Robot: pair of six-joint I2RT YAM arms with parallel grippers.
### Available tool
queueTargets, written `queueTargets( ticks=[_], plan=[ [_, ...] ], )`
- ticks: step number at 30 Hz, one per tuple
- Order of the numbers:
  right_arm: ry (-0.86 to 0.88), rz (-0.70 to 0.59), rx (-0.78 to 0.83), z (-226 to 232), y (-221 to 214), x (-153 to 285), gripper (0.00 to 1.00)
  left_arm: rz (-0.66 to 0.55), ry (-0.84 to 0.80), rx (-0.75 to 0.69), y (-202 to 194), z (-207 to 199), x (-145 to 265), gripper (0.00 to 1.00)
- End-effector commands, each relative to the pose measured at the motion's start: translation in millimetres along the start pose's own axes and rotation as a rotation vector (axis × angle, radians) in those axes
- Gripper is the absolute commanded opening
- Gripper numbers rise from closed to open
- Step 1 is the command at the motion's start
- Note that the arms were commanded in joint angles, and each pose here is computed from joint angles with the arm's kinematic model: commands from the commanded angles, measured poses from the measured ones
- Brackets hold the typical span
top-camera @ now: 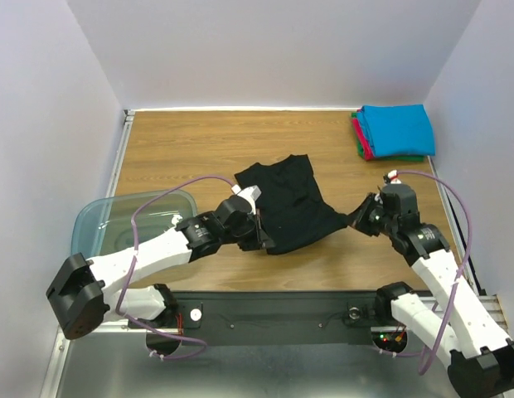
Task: Fold and stack the t-shirts
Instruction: Fold the tshirt
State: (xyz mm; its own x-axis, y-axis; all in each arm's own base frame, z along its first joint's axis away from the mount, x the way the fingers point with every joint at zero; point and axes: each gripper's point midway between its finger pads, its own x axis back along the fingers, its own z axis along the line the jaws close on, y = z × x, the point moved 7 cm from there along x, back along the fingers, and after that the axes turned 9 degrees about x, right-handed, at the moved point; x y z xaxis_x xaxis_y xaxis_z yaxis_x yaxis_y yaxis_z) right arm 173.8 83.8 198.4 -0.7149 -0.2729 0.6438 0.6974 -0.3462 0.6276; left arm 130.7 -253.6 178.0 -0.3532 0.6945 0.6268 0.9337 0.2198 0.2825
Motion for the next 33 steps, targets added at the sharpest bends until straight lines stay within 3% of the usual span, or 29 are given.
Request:
queueTargets(
  ticks=[1, 8, 14, 22, 28, 33],
  plan=[
    [0.003, -0.079, 0.031, 18, 36, 13, 0.0, -0.091, -0.022, -0.012, 20, -29, 19, 0.0],
    [-0.061, -0.2, 0.04, 38, 96, 2, 0.01, -0.219, 0.006, -0.04, 70, -41, 27, 0.0],
    [-0.05, -0.235, 0.069, 62, 142, -30, 0.0, -0.243, -0.007, -0.022, 114, -32, 21, 0.0],
    [-0.058, -0.197, 0.096, 79, 178, -92, 0.0, -0.301, 0.005, -0.022, 177, -14, 10, 0.0],
    [-0.056, -0.179, 0.124, 85, 200, -128, 0.0, -0.257, 0.05, 0.021, 205, 12, -18, 0.0],
    [-0.068, -0.138, 0.137, 82, 206, -167, 0.0, -0.321, 0.09, 0.037, 242, 22, -26, 0.0]
  ],
)
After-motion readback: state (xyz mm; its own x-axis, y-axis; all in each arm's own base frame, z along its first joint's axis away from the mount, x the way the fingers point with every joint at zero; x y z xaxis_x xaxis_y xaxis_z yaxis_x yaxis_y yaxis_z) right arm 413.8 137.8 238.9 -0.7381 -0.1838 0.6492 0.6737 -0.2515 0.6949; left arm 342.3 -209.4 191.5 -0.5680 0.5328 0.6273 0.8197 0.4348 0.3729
